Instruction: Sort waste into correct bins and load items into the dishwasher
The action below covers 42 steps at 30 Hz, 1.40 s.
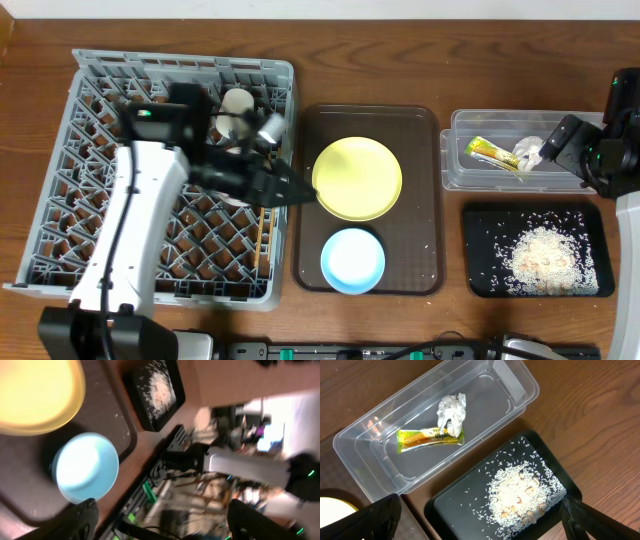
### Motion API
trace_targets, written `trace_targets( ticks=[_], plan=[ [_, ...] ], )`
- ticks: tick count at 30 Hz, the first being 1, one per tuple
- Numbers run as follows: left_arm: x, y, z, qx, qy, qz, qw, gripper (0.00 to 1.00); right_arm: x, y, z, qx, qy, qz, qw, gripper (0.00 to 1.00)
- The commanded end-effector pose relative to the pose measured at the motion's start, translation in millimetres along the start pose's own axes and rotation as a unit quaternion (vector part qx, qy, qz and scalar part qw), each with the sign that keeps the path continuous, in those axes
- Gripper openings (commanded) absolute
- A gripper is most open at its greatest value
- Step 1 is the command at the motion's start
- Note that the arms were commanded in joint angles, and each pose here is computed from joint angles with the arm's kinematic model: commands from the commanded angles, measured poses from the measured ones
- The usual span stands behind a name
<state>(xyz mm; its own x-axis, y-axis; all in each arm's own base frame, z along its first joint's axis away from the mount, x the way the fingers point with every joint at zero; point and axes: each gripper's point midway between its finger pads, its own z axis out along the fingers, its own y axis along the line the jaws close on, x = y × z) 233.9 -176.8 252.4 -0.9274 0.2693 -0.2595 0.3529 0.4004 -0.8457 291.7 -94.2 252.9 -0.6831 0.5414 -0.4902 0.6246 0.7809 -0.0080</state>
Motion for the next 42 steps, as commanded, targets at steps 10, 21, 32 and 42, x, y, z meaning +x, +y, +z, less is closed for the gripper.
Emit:
trace_targets(
  ticks=[10, 21, 32, 42],
  plan=[
    [-4, 59, 85, -0.334, -0.003, -0.101, 0.937, 0.91, -2, -3, -1, 0.003, -0.004, 0.0, 1.0, 0.99],
    [14, 27, 158, -0.385, -0.019, -0.016, 0.923, 0.47, -2, -3, -1, 0.003, -0.004, 0.0, 1.0, 0.99],
    [49, 59, 208, -0.479, -0.02, -0.048, 0.876, 0.29, -2, -3, -1, 0.003, -0.004, -0.001, 1.0, 0.99],
    [60, 110, 207, -0.567, -0.036, -0.104, 0.817, 0.29, -2, -2, -1, 0.003, -0.004, -0.001, 1.0, 0.99]
  ],
)
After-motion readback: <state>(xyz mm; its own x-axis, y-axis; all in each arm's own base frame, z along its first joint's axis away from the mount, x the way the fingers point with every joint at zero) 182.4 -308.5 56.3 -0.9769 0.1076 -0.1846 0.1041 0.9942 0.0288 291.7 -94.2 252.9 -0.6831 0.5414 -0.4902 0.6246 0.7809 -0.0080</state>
